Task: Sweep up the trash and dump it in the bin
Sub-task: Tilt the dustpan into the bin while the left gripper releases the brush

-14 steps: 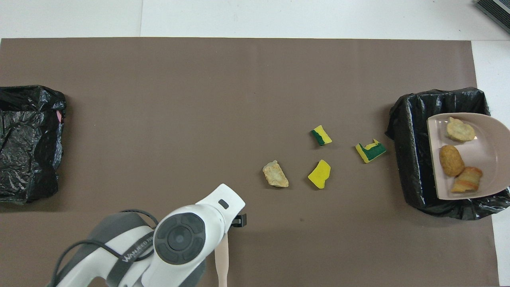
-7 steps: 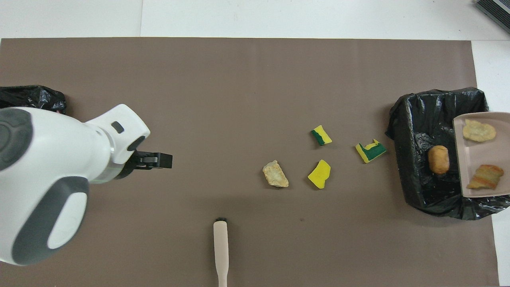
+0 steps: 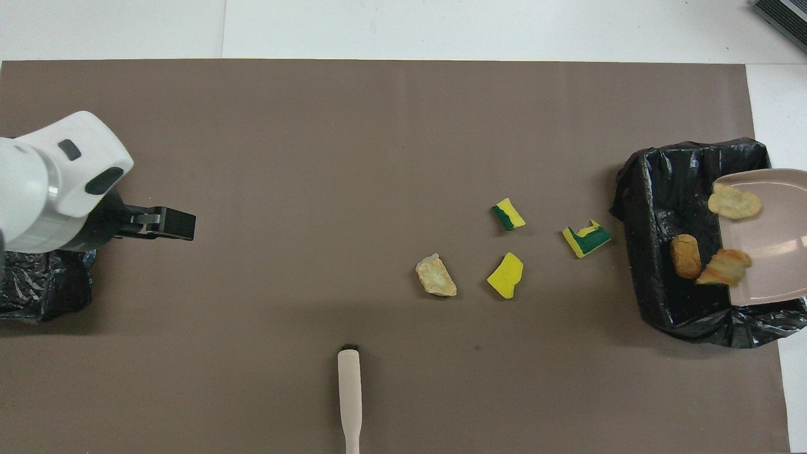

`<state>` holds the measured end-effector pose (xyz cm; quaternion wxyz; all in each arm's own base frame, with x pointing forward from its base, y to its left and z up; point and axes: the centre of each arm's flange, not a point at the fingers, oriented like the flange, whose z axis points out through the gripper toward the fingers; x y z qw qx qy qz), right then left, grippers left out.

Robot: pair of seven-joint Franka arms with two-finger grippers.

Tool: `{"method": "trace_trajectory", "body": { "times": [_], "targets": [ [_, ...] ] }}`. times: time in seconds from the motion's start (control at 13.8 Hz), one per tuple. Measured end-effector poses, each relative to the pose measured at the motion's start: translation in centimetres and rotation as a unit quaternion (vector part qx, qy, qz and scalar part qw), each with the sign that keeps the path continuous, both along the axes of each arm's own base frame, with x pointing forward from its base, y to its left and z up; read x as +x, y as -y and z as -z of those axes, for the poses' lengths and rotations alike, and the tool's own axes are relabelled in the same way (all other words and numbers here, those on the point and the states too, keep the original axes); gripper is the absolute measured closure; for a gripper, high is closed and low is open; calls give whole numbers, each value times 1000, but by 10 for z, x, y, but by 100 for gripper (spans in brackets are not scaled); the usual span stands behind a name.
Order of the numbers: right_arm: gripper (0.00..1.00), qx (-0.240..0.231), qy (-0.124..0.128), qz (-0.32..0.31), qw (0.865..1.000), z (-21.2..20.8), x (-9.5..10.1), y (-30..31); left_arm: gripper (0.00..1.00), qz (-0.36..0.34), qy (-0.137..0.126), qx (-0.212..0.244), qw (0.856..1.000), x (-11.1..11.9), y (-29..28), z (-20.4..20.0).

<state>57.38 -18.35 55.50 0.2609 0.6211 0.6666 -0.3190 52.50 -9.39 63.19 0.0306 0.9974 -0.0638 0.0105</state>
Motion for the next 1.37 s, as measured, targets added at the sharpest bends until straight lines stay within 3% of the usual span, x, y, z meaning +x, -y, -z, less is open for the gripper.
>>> {"method": "trace_trajectory", "body": {
  "times": [0.36,0.58,0.79,1.01,1.37],
  "targets": [
    [68,-9,15,0,1000,-20,-9,-2,0,22,-10,10,1000,-5,-30,-27],
    [68,61,48,25,997,-40,-24,-12,0,44,-6,30,999,-6,-42,-38],
    [68,148,76,51,985,-44,-31,-25,0,47,-7,32,998,-6,-43,-41],
    [68,213,134,138,958,-37,-30,-36,0,49,-6,32,998,-6,-43,-41],
    [68,257,215,306,891,-28,-24,-95,0,47,-6,33,998,-6,-45,-42]
  ]
}}
